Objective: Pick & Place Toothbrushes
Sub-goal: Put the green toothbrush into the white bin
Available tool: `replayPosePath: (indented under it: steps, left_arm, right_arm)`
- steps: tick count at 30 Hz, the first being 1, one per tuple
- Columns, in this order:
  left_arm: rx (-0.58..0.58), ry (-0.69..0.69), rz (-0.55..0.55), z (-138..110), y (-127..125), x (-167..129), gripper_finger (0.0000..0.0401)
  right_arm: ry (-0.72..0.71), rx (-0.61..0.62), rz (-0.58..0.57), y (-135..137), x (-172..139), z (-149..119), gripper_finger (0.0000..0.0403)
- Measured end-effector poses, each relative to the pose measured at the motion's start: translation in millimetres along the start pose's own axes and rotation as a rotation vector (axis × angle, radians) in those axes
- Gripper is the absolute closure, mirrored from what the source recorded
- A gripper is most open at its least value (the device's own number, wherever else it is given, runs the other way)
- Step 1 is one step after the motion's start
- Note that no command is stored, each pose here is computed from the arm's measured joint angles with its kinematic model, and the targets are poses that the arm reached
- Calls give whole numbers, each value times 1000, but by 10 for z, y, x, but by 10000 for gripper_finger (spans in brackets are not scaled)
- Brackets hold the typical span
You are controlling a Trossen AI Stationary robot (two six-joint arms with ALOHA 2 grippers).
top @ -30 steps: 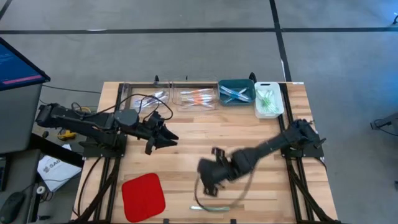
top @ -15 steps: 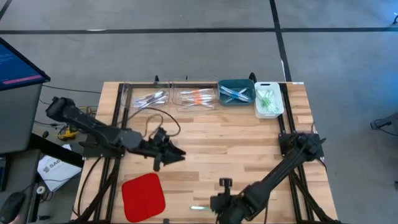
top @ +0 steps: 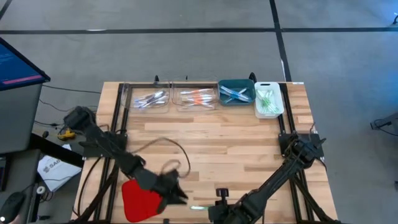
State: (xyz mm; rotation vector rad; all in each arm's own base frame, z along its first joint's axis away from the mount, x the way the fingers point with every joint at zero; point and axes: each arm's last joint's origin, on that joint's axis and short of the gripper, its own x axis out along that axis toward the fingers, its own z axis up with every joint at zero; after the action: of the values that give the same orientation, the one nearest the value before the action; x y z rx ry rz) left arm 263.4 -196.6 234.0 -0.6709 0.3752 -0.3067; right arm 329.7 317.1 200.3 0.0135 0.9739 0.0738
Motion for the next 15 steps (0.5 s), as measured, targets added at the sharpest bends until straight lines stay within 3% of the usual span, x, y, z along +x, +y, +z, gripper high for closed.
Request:
replayPosePath:
  steps: [7, 11, 15]
  left_arm:
    - [-35, 311, -100, -438, 26, 527, 388]
    - [20, 351, -23, -475, 15, 667, 399]
    - [46, 416, 69, -536, 169, 780, 400]
  right_arm:
    - [57, -12, 81, 73, -24, -55, 305]
    - [76, -22, 82, 108, -24, -129, 340]
    - [146, -15, 111, 86, 65, -257, 394]
